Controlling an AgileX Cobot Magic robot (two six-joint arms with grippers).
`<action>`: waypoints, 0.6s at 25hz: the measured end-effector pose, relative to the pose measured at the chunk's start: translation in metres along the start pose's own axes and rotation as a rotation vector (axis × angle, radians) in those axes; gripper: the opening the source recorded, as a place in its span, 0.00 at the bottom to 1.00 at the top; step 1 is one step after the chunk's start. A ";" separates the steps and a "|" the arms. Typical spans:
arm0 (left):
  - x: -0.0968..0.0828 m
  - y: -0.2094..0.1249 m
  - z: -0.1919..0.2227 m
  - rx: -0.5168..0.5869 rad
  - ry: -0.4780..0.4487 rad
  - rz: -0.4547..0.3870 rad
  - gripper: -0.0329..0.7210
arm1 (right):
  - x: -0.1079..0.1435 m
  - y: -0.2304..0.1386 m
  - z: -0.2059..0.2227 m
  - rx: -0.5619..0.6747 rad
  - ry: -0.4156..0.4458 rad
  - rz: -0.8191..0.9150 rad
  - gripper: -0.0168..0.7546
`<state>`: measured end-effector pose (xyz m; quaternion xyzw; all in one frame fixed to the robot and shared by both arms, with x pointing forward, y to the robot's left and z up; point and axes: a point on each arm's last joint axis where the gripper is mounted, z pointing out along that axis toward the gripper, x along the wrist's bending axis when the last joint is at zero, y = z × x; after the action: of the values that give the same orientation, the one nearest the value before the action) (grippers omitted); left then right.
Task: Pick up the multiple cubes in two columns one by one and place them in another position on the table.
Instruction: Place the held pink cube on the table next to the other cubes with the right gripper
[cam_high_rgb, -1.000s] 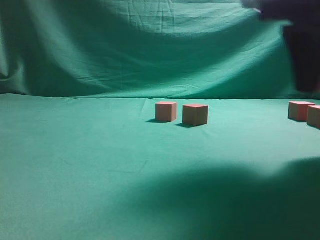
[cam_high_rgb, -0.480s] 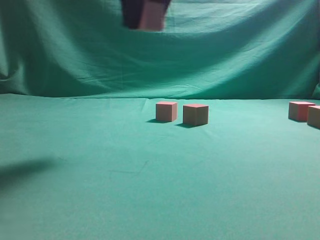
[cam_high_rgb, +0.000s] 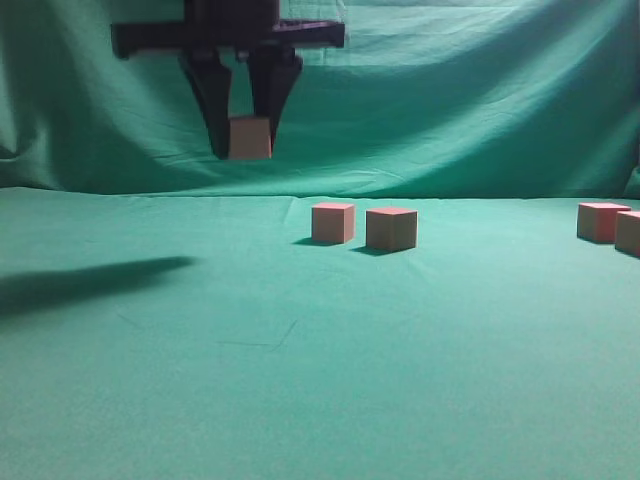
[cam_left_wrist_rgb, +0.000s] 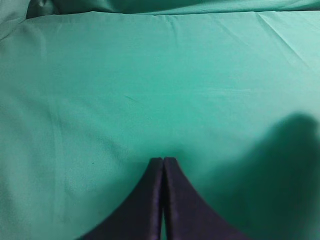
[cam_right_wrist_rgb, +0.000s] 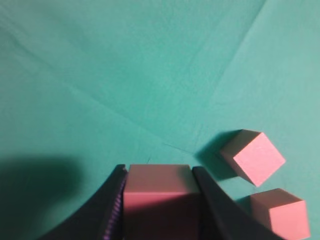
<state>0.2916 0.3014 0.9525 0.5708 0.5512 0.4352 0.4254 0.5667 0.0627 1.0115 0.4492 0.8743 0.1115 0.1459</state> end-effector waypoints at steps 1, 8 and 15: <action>0.000 0.000 0.000 0.000 0.000 0.000 0.04 | 0.001 -0.001 0.006 0.010 -0.007 0.013 0.36; 0.000 0.000 0.000 0.000 0.000 0.000 0.04 | -0.007 0.001 0.033 0.035 -0.039 0.140 0.36; 0.000 0.000 0.000 0.000 0.000 0.000 0.04 | -0.011 0.003 0.049 0.017 -0.053 0.192 0.36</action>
<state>0.2916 0.3014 0.9525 0.5708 0.5512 0.4352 0.4254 0.5927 0.0587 0.9683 0.5351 0.8239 0.1056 0.1536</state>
